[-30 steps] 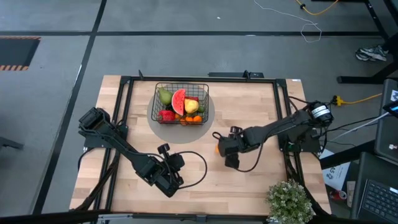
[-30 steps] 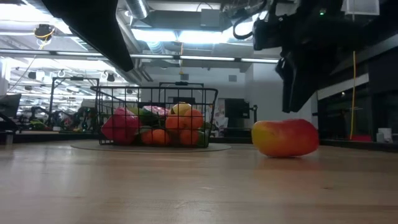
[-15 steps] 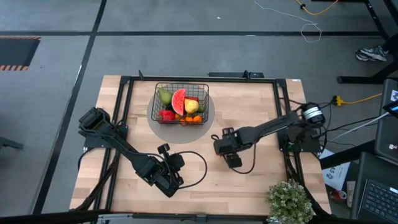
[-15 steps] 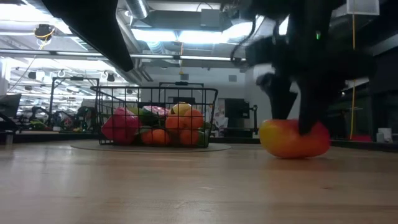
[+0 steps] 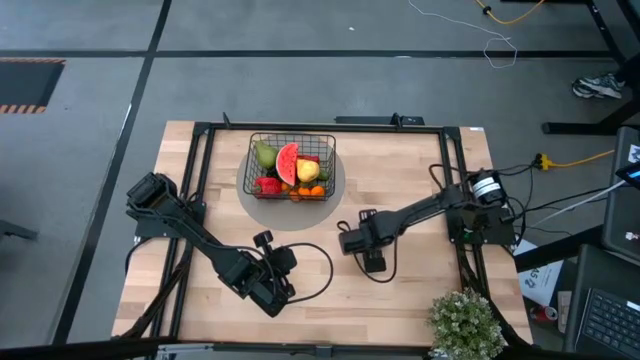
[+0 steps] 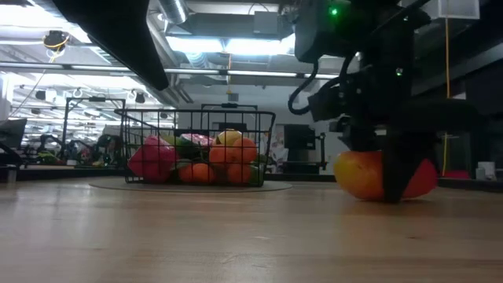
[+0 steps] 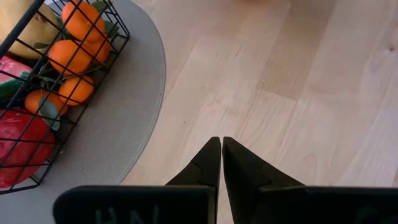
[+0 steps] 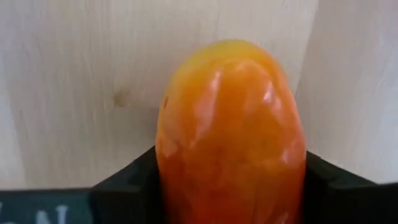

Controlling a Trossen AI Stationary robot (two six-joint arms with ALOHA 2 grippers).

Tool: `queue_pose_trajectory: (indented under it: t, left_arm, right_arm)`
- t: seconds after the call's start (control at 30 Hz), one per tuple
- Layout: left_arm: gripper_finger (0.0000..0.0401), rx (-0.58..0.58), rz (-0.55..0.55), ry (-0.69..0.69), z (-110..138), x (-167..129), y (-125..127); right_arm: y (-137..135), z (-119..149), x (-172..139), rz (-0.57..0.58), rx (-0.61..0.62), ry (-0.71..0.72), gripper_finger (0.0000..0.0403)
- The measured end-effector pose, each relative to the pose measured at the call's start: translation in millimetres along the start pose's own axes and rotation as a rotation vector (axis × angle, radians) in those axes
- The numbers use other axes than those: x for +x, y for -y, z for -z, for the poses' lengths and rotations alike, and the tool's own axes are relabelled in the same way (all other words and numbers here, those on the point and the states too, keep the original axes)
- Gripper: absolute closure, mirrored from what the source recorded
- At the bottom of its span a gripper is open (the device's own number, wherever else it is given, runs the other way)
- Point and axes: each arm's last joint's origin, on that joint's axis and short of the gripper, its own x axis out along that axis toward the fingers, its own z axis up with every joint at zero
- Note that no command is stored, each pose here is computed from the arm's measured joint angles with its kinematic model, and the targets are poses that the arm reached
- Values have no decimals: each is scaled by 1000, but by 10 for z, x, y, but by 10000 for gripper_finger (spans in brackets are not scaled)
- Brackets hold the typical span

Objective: Build produce basket
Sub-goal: Put the orange mango into the wire basket

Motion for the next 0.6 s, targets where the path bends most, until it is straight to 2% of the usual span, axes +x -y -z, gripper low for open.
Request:
queue_pose_trajectory:
  t: [0.17, 0.3, 0.43, 0.53, 0.6]
  left_arm:
    - [387, 0, -1, 0, -2, 3, -2]
    - [387, 0, -1, 0, -2, 3, -2]
    - [387, 5, 1, -1, 9, -8, 4]
    - [387, 12, 9, 0, 31, -34, 23]
    - [387, 22, 17, 5, 58, -67, 47]
  right_arm:
    - [29, -77, -299, 31, 18, -46, 188]
    - [95, -135, -623, 192, 5, -79, 188]
    - [208, -209, -1014, 500, 55, -20, 187]
    - [297, -304, -1264, 712, 115, 105, 183]
    - [370, -388, -1409, 809, 173, 206, 185]
